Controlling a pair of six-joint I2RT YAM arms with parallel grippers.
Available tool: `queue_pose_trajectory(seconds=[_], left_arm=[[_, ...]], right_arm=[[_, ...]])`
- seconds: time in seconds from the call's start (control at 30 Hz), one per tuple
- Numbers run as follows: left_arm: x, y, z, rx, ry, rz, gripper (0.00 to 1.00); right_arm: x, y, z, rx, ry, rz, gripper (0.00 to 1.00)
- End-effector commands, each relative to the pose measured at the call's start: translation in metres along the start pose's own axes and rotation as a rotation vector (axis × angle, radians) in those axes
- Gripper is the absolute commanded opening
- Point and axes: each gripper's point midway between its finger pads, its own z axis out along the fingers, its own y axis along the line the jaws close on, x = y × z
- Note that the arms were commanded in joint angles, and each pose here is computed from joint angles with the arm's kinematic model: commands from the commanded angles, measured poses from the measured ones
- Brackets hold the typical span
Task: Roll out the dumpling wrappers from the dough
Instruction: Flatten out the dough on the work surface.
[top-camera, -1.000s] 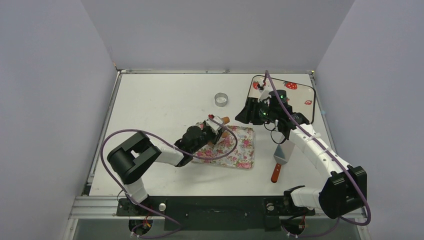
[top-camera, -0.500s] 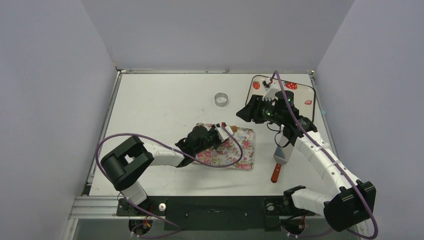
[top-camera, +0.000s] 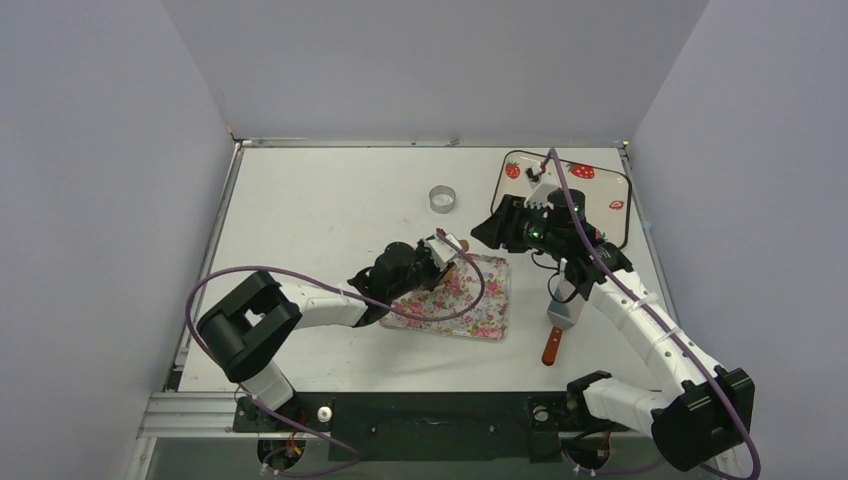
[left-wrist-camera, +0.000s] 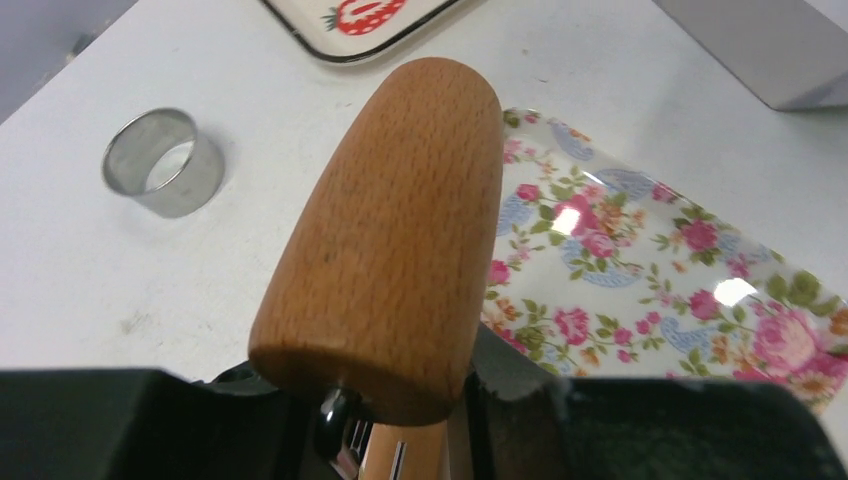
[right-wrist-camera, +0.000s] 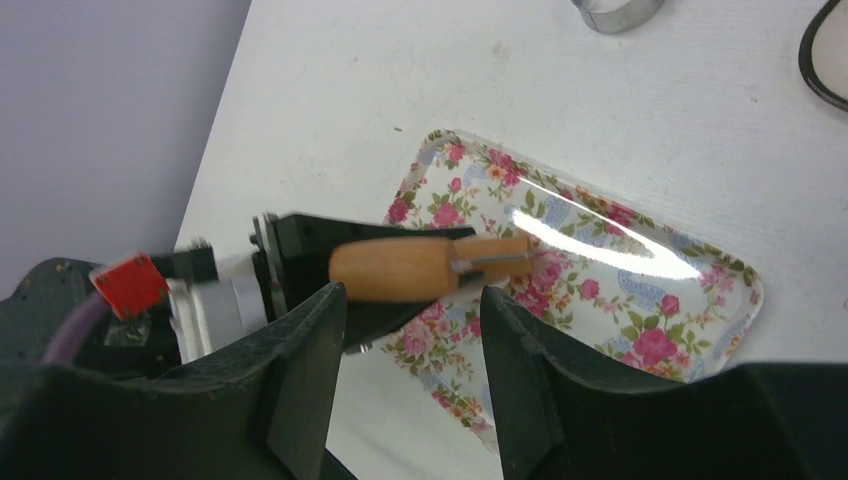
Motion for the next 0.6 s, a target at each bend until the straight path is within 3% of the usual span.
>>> queue_pose_trajectory(seconds=[0.0, 0.1, 0.23, 0.37, 0.57], left_arm=[[-0.060, 0.045, -0.003, -0.157, -0.167, -0.130, 0.00], [-0.092, 0.031, -0.008, -0.055, -0.248, -0.083, 0.00], [-0.084, 0.035, -0.007, -0.076, -0.207, -0.095, 0.00], [-0.102, 0.029, -0.015, -0.040, -0.251, -0.045, 0.00], [-0.120, 0.030, -0.017, -0.039, -0.277, -0.135, 0.00]], right_arm=[[-0.005, -0.008, -0.007, 0.028, -0.073, 0.046, 0.49], [-0.005, -0.013, -0.008, 0.049, -0.089, 0.071, 0.49], [-0.016, -0.013, -0.014, 0.069, -0.139, 0.079, 0.49], [-0.020, -0.015, -0.020, 0.085, -0.171, 0.076, 0.49], [-0.015, -0.025, -0.025, 0.135, -0.194, 0.110, 0.49]])
